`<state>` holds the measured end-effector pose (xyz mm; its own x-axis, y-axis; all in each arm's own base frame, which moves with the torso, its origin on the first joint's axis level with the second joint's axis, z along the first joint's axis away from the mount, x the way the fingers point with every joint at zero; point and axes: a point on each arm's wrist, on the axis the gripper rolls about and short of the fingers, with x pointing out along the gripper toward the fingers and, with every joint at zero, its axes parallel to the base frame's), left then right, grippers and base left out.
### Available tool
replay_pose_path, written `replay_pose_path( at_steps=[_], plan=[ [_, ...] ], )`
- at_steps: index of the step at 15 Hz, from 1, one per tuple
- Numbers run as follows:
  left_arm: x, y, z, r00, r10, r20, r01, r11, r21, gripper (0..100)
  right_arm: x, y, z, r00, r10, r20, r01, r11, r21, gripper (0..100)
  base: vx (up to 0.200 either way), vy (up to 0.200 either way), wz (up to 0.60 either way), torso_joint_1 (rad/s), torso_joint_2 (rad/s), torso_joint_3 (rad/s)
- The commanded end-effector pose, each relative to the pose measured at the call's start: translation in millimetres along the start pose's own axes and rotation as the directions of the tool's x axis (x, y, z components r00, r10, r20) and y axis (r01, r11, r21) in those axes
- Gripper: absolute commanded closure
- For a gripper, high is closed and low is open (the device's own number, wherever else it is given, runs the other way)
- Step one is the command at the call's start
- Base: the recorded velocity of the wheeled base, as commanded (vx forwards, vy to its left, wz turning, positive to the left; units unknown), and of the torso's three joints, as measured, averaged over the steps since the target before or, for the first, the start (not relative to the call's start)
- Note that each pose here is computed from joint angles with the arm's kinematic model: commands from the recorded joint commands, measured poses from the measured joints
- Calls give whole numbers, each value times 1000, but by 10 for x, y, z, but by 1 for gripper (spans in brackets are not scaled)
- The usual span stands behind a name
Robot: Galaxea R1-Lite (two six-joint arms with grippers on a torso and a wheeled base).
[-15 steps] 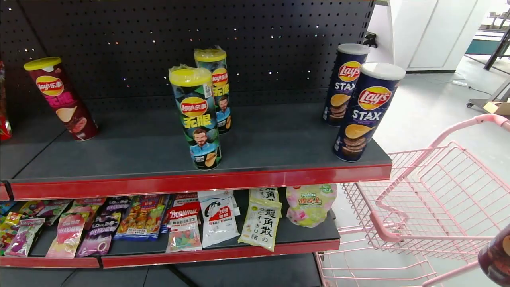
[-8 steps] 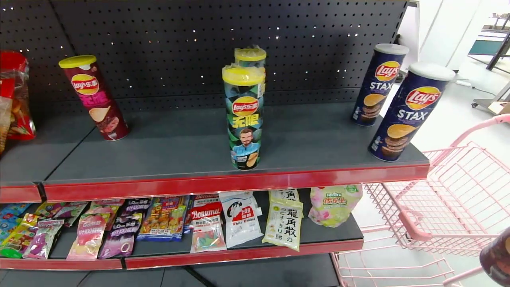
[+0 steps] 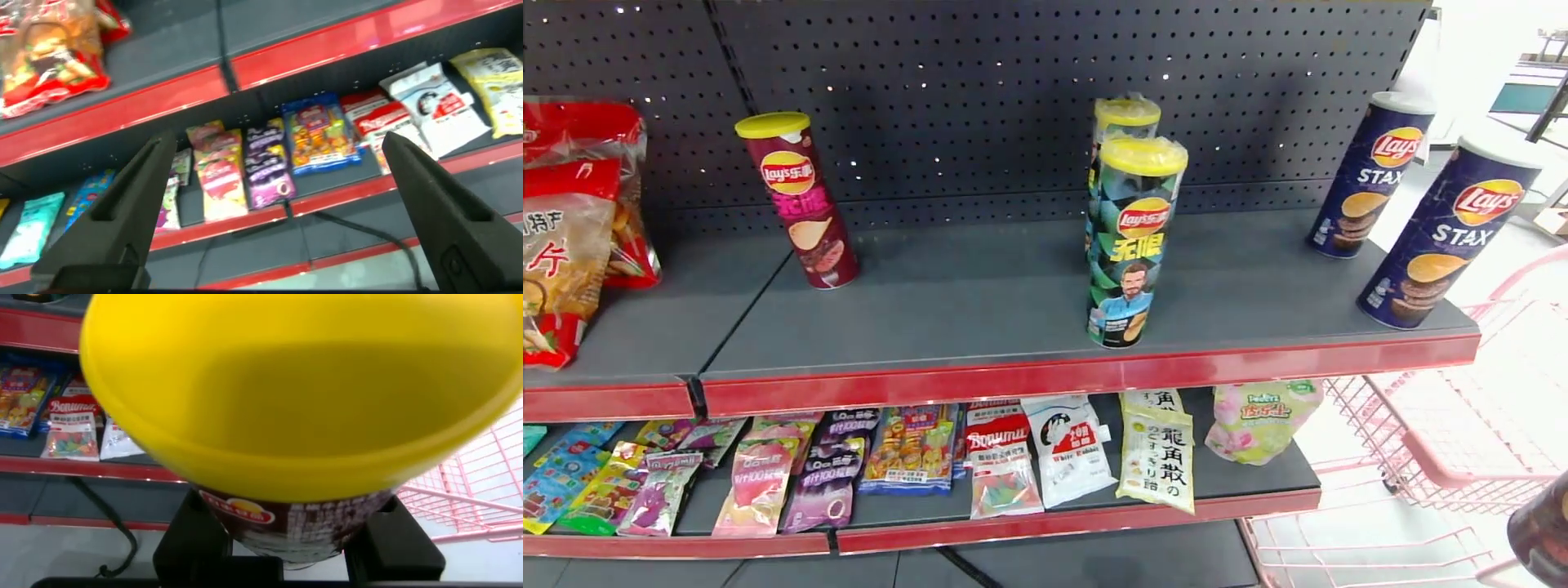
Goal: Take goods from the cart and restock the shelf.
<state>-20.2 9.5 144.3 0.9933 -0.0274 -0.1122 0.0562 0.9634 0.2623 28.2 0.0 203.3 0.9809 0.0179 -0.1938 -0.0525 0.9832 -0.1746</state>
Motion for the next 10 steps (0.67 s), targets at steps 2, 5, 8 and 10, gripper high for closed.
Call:
replay_pose_path(
  at_steps=[2, 5, 8, 10],
  plan=[
    [-9, 0, -7, 1000, 3, 5, -3, 1000, -1, 0, -16, 5, -15, 1000, 1, 6, -1, 1000, -1, 100, 0, 200, 0, 2, 2, 0],
    [-5, -1, -10, 1000, 2, 2, -2, 1000, 0, 0, -21, 6, -9, 1000, 6, 11, -6, 1000, -1, 100, 0, 200, 0, 4, 2, 4],
    [-2, -4, -18, 1000, 1, 0, -1, 1000, 0, 0, -72, 28, -4, 995, 86, 50, -85, 996, -6, 100, 0, 200, 0, 6, 5, 1],
    [2, -5, -21, 1000, -1, -3, 1, 1000, 1, 0, -94, 45, -24, 989, 134, 62, -134, 991, -11, 100, 0, 200, 0, 0, 5, 2]
  ],
)
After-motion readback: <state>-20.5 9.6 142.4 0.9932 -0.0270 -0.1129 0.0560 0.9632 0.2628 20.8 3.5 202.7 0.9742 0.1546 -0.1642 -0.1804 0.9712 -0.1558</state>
